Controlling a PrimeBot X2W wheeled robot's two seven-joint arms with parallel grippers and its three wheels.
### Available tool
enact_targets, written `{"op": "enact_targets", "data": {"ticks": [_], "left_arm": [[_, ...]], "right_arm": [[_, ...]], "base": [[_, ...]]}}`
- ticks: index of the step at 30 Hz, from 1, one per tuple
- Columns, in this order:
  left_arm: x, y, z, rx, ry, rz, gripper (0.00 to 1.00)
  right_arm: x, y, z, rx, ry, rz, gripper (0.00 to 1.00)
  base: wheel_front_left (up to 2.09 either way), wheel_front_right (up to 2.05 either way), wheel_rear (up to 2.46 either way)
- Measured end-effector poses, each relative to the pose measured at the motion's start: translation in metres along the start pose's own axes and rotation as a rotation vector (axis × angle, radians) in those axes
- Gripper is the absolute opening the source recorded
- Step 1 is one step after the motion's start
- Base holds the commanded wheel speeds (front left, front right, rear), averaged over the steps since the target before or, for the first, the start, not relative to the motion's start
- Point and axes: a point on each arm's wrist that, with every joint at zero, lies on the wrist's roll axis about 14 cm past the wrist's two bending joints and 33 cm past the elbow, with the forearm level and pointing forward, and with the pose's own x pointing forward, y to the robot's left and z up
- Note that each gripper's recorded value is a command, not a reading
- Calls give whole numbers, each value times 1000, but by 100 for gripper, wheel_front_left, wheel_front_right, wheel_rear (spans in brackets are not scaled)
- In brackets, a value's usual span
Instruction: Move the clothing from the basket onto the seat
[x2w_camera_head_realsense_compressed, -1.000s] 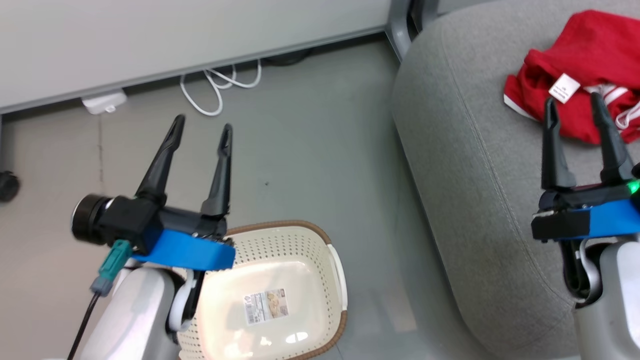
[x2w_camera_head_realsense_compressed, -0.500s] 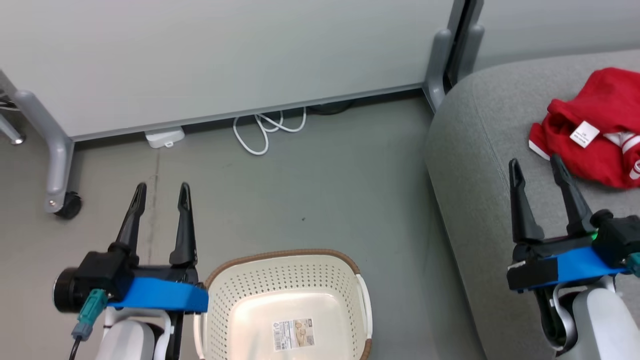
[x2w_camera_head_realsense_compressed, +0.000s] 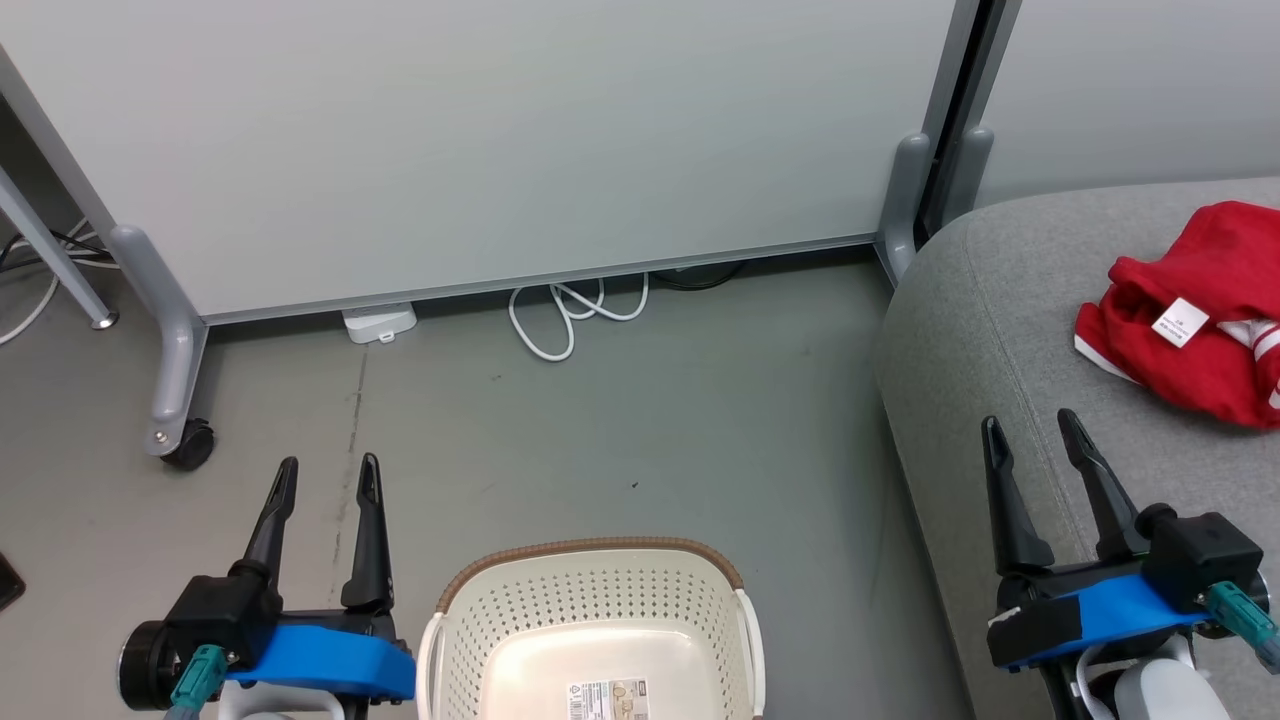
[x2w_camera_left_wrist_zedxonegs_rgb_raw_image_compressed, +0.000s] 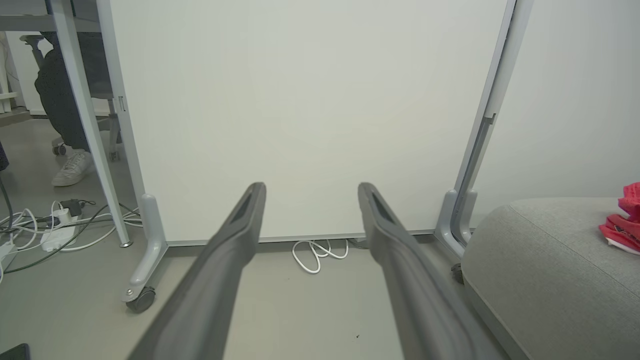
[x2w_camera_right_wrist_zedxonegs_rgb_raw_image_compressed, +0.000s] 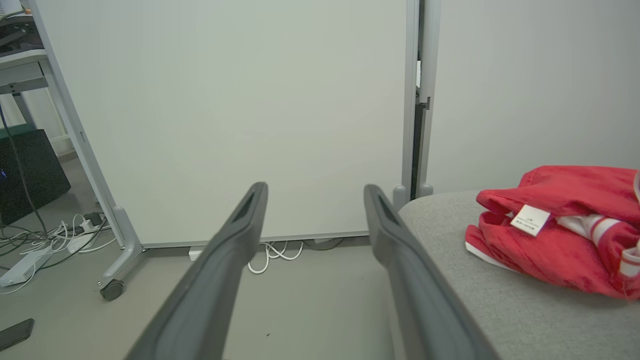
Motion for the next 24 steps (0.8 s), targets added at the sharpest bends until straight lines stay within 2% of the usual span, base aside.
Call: {"op": "enact_targets", "data": {"ticks": [14, 15, 21, 24], "left_arm": [[-10, 6, -5, 2, 16, 27, 100], [-10, 6, -6, 1, 20, 29, 0], [-28, 7, -38, -27, 123, 49, 0], [-30, 10, -42, -79, 138, 69, 0]], "right_arm": [[-5, 4, -6, 16, 17, -2, 100], [-5, 4, -8, 17, 22, -1, 0], [-18, 2, -34, 30, 110, -16, 0], [-19, -1, -38, 82, 126, -37, 0]], "base": [[0, 0, 0], [0, 0, 0], [0, 0, 0], [0, 0, 0]]}}
